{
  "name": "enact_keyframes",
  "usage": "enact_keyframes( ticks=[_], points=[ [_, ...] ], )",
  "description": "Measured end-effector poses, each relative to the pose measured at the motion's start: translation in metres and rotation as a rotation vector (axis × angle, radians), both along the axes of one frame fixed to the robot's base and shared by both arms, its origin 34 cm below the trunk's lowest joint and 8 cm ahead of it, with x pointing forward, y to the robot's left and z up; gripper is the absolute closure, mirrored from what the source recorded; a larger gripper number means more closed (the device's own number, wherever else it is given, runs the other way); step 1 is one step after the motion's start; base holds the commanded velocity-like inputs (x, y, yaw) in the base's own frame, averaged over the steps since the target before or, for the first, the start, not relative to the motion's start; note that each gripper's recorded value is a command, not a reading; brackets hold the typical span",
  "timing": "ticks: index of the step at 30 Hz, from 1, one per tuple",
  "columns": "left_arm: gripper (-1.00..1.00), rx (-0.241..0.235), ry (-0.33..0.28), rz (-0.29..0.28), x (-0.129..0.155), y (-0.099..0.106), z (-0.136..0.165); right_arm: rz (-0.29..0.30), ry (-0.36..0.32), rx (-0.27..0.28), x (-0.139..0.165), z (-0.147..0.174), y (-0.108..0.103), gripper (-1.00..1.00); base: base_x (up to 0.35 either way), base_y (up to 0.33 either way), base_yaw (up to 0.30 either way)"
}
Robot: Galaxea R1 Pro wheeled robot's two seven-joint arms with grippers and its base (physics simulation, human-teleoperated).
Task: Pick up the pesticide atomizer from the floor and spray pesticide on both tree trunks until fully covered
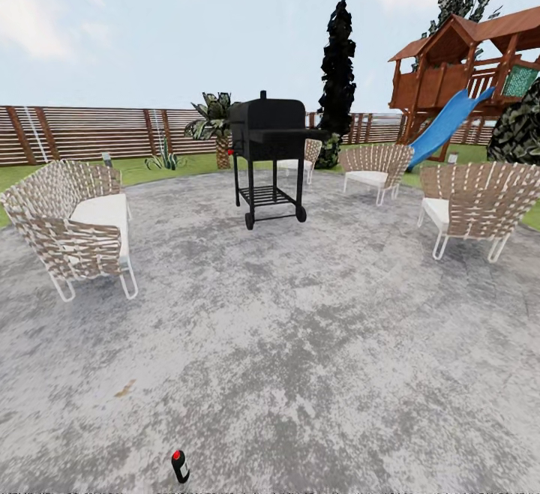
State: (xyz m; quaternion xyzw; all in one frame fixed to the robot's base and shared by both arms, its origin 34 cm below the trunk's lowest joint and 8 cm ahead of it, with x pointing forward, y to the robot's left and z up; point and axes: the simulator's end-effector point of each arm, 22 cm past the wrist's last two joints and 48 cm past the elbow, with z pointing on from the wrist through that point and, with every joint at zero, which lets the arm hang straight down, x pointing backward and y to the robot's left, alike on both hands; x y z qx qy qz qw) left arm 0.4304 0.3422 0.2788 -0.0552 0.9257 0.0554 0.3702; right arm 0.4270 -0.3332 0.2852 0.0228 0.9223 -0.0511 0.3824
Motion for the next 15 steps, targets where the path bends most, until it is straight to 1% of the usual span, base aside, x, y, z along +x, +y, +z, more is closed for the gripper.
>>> enact_keyframes(
  ticks=[3, 7, 8, 11, 15],
  points=[
    [-1.0, 0.0, 0.0, 0.0, -0.002, 0.0, -0.007, 0.0, 0.0, 0.0, -0.002, -0.007, 0.0, -1.0, 0.0, 0.0, -0.139],
    [-1.0, 0.0, 0.0, 0.0, -0.004, 0.0, -0.016, 0.0, 0.0, 0.0, -0.004, -0.016, 0.0, -1.0, 0.0, 0.0, -0.251],
    [-1.0, 0.0, 0.0, 0.0, -0.004, 0.0, -0.018, 0.0, 0.0, 0.0, -0.004, -0.018, 0.0, -1.0, 0.0, 0.0, -0.131],
    [-1.0, 0.0, 0.0, 0.0, -0.006, 0.0, -0.024, 0.0, 0.0, 0.0, -0.006, -0.024, 0.0, -1.0, 0.0, 0.0, -0.072],
    [-1.0, 0.0, -0.001, 0.0, -0.008, 0.0, -0.033, 0.0, -0.001, 0.0, -0.008, -0.033, 0.0, -1.0, 0.0, 0.0, -0.013]
  ],
)
